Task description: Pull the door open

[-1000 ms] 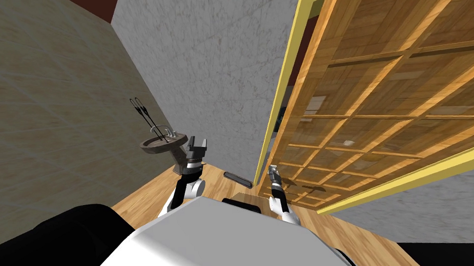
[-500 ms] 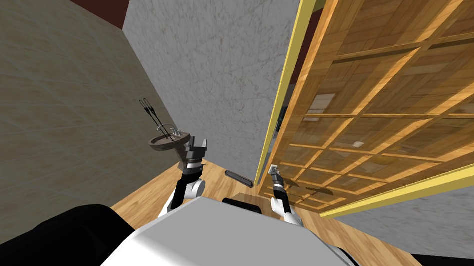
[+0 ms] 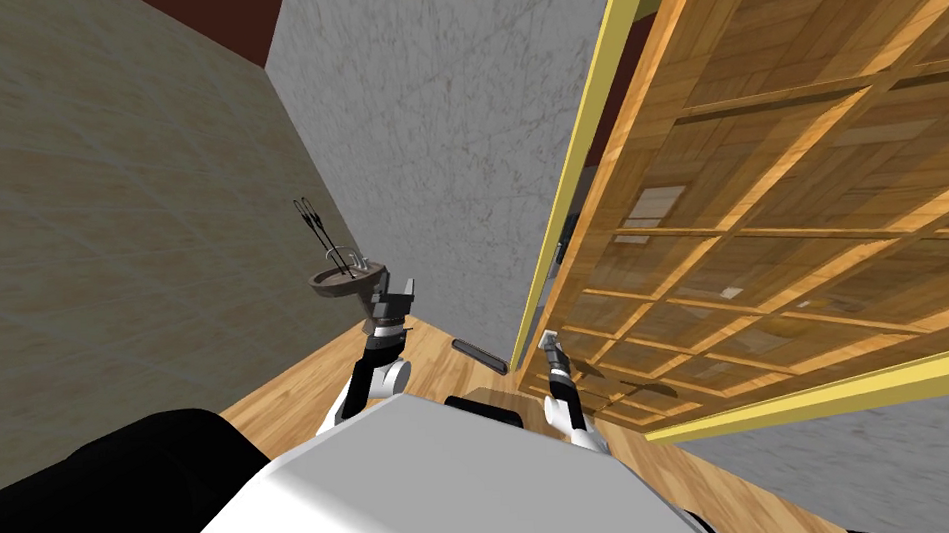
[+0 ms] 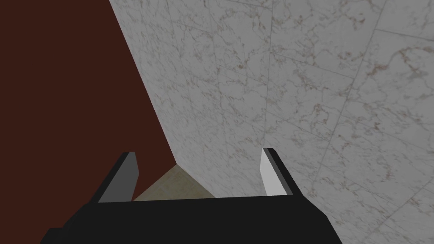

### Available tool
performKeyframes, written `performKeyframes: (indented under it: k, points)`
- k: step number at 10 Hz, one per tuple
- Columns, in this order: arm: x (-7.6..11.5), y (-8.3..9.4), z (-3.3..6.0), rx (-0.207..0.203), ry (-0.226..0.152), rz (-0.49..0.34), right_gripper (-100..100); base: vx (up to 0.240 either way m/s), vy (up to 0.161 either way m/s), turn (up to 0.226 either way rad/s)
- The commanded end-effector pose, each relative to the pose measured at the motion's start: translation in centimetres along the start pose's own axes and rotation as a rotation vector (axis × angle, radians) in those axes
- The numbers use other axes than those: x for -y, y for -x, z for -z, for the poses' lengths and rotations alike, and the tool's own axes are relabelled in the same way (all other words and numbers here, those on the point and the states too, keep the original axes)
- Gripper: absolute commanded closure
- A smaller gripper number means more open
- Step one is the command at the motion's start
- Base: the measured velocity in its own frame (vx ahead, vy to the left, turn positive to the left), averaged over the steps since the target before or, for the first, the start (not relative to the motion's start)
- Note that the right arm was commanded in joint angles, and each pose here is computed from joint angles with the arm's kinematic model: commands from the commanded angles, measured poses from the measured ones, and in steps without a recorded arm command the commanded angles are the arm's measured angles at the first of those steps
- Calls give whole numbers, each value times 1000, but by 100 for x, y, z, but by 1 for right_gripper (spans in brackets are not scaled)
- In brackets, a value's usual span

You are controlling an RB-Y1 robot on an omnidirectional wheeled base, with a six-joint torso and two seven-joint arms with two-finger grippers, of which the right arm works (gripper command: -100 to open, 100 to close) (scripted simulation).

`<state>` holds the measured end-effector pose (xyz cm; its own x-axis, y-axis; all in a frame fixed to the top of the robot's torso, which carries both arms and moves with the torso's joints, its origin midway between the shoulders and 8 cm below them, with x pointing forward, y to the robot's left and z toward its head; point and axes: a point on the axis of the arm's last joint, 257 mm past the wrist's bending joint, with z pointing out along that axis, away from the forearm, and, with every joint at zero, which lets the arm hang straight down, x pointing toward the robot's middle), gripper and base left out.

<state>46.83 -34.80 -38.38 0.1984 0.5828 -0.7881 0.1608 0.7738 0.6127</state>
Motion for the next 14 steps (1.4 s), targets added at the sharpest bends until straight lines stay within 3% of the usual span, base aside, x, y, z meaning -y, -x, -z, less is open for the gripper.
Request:
performKeyframes:
  k: [1,5,7,8,14]
  points:
    - [-91,-148,29,-26,7,-49,100,-37,-20,59]
    - [-16,-98,39,-18,-6,-144,100,-38,-21,80]
    - [27,-132,72,-27,-17,-140,100,-17,-7,14]
    - [23,-71,45,-13,-13,-193,100,-31,-11,102]
    - [110,-12,59,-1,-27,-307,100,-30,-16,55]
